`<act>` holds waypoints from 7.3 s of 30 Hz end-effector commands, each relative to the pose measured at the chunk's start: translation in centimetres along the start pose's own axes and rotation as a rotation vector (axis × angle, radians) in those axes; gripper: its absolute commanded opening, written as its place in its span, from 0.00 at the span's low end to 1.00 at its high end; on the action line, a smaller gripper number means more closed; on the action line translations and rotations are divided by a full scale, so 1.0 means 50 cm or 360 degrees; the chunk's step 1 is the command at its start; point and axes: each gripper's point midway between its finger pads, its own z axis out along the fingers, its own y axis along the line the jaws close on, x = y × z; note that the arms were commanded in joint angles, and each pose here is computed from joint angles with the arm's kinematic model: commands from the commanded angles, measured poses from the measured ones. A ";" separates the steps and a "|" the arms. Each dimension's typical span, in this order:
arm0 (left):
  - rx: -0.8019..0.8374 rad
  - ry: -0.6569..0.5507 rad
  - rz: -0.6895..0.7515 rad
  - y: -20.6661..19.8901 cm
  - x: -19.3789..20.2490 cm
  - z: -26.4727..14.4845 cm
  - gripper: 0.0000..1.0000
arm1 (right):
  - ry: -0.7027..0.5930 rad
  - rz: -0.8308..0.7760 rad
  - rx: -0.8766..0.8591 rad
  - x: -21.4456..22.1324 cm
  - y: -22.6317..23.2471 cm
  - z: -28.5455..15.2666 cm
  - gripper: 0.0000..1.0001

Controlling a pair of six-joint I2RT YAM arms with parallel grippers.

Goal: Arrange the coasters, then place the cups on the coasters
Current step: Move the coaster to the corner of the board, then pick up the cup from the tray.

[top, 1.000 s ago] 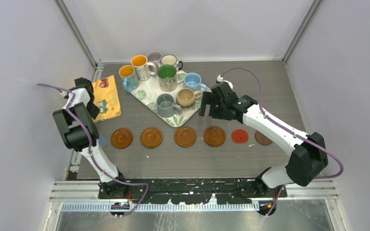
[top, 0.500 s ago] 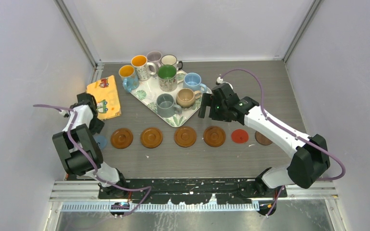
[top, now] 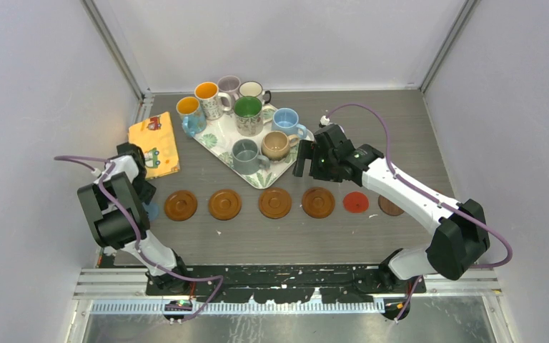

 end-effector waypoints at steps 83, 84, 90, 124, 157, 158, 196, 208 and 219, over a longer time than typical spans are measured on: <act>-0.0191 -0.0023 -0.0228 0.107 0.078 0.004 0.90 | -0.0004 0.0002 -0.0077 0.009 0.014 0.000 1.00; -0.0193 -0.0021 -0.0224 0.105 0.076 0.006 0.90 | -0.0003 0.0001 -0.0077 0.009 0.014 0.000 1.00; -0.0170 -0.0025 -0.0217 0.094 0.060 0.011 0.90 | -0.0008 -0.0003 -0.0063 0.007 0.012 0.000 1.00; 0.0029 -0.0123 -0.0213 0.093 0.030 -0.086 1.00 | -0.0035 0.0018 -0.0077 0.002 0.014 -0.012 1.00; 0.1598 -0.0411 0.1434 -0.178 0.392 -0.526 1.00 | -0.0221 0.0316 0.0209 -0.088 -0.032 0.050 1.00; 0.1638 -0.0409 0.1456 -0.181 0.396 -0.536 1.00 | -0.0219 0.0367 0.0198 -0.096 -0.042 0.053 1.00; 0.1821 -0.0412 0.1406 -0.296 0.398 -0.639 1.00 | -0.0390 0.0220 0.0168 -0.162 -0.032 0.033 1.00; 0.1731 -0.0301 0.1176 -0.323 0.368 -0.599 1.00 | -0.0298 0.0163 0.0112 -0.138 -0.017 0.056 1.00; 0.1561 -0.0357 0.0690 -0.377 0.428 -0.570 1.00 | -0.0316 0.0187 0.0134 -0.124 -0.023 0.037 1.00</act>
